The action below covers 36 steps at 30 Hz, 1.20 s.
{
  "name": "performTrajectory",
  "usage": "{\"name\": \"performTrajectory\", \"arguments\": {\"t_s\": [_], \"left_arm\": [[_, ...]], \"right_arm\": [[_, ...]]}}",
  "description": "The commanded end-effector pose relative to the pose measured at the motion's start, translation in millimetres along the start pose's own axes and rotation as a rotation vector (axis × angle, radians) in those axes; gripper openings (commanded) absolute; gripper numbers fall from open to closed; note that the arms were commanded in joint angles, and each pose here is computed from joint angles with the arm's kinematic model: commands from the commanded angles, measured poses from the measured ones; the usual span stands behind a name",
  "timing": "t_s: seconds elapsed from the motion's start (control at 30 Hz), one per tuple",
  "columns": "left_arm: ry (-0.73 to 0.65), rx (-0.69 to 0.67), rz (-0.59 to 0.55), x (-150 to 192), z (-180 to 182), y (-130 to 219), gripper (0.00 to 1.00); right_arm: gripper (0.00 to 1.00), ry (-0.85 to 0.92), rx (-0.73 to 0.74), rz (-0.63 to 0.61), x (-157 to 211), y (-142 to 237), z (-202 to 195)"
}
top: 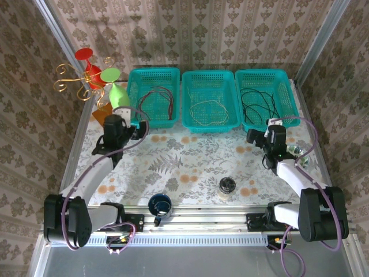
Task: Untangle the cables
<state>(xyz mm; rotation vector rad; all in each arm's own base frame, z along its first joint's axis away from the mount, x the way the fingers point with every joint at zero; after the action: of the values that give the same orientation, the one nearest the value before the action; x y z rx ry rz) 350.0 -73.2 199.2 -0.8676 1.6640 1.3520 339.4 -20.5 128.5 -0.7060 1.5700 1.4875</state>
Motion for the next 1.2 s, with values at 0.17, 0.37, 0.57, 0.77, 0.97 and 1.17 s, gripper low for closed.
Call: {"name": "performTrajectory", "arguments": {"t_s": [0.17, 0.37, 0.57, 0.77, 0.97, 1.17], "left_arm": [[-0.074, -0.171, -0.196, -0.9, 39.8, 16.7, 1.00], [-0.092, -0.258, -0.212, 23.5, 57.9, 18.7, 1.00], [-0.174, -0.273, -0.217, 45.3, 63.3, 5.0, 1.00], [-0.148, -0.283, -0.250, 54.1, 70.4, -14.4, 1.00], [-0.145, -0.283, -0.239, 71.3, 75.4, -34.3, 1.00], [-0.153, -0.271, -0.212, 73.0, 75.1, -39.8, 1.00]], "right_arm": [[1.00, 0.060, 0.073, -0.233, -17.5, -13.0, -8.9], [1.00, 0.042, 0.052, -0.286, -4.9, -21.4, -7.6], [1.00, 0.063, 0.030, -0.241, -3.9, -29.8, -1.9], [1.00, 0.098, 0.023, -0.213, 1.6, -40.8, 5.1], [1.00, 0.109, 0.022, -0.204, 1.8, -42.4, 7.3], [1.00, 0.112, 0.023, -0.201, 1.3, -42.8, 7.8]]}}
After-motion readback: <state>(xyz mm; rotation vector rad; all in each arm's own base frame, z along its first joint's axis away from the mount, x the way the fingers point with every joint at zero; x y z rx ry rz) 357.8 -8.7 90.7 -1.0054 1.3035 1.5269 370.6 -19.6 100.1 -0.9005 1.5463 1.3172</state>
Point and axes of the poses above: each hand's point on the last joint's axis, 136 mm out from that joint toward the fingers, its own y axis back along the fingers, its own z axis along the line the jaws close on, x = y × z, the point moved 2 cm from there along y, back along the fingers, and after that the axes turned 3 degrees about y, right-handed, at the moved point
